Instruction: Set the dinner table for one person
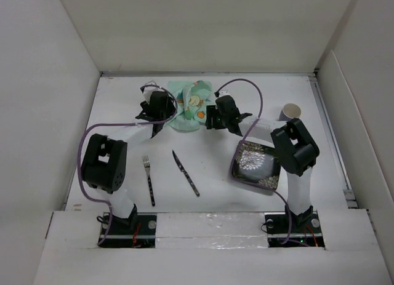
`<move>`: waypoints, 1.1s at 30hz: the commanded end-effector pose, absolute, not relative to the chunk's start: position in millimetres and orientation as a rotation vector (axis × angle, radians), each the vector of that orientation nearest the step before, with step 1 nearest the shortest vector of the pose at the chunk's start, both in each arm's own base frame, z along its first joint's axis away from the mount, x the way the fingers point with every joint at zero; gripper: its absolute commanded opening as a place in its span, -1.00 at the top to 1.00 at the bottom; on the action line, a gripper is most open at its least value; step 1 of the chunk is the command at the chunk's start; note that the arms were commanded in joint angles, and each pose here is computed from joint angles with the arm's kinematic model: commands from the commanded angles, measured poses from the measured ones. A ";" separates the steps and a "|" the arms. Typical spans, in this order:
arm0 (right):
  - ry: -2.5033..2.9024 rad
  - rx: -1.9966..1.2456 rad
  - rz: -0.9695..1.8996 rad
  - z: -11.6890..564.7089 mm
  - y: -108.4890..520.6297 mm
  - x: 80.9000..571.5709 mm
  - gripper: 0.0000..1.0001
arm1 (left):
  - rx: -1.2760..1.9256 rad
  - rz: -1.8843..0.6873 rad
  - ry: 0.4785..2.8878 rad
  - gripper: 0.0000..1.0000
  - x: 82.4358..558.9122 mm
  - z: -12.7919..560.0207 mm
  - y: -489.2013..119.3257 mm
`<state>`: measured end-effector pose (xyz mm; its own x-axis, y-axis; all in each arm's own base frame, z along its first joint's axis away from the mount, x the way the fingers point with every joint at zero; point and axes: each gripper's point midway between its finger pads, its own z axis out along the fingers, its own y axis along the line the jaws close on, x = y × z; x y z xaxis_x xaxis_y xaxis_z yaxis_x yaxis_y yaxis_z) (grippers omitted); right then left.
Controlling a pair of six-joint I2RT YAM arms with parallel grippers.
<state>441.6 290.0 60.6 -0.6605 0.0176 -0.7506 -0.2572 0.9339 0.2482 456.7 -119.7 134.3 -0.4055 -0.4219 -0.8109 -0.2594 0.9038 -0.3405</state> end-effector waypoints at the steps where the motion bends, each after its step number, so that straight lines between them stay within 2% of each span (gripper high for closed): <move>1: 2.237 -0.117 0.447 75.4 287.5 459.5 -0.29 | -0.503 -0.158 2.079 -0.21 458.9 94.3 -120.8; 4: 2.297 -0.102 0.424 64.4 281.2 465.6 -0.31 | -0.449 -0.179 2.150 -0.21 470.1 70.8 -134.7; 11: 2.331 -0.102 0.417 49.2 282.0 472.8 -0.31 | -0.425 -0.186 2.168 -0.23 482.1 63.1 -142.0; 12: 2.359 -0.104 0.404 39.0 281.2 471.5 -0.30 | -0.424 -0.183 2.167 -0.16 482.8 62.8 -142.0; 14: 2.363 -0.114 0.382 37.4 285.9 474.5 -0.14 | -0.421 -0.182 2.172 -0.06 484.0 58.4 -142.6; 16: 2.372 -0.112 0.372 33.7 285.0 474.6 -0.07 | -0.418 -0.186 2.179 0.01 483.9 56.7 -143.7; 17: 2.368 -0.116 0.379 37.0 287.2 476.8 -0.06 | -0.420 -0.186 2.179 0.12 483.9 56.7 -143.8; 18: 2.375 -0.127 0.379 33.6 288.4 477.1 -0.01 | -0.421 -0.189 2.179 0.36 483.0 55.8 -143.8; 20: 2.382 -0.146 0.371 36.0 294.0 478.5 0.15 | -0.420 -0.194 2.174 0.53 482.5 53.4 -143.9; 21: 2.389 -0.149 0.357 35.1 292.9 479.1 0.25 | -0.426 -0.194 2.174 0.71 482.7 53.8 -143.9; 24: 2.387 -0.152 0.350 33.5 293.4 481.9 0.72 | -0.435 -0.209 2.159 1.00 482.8 60.8 -144.5; 25: 2.383 -0.155 0.355 35.6 293.9 481.8 0.96 | -0.437 -0.230 2.135 1.00 483.3 70.3 -145.6; 26: 2.365 -0.160 0.369 41.1 296.0 483.4 1.00 | -0.441 -0.240 2.124 1.00 482.8 74.6 -145.9; 28: 2.352 -0.155 0.395 43.4 291.1 478.8 1.00 | -0.446 -0.269 2.077 1.00 480.6 97.7 -145.3; 33: 2.160 -0.143 0.448 115.3 289.4 466.2 1.00 | -0.446 -0.361 1.935 1.00 467.0 160.3 -142.6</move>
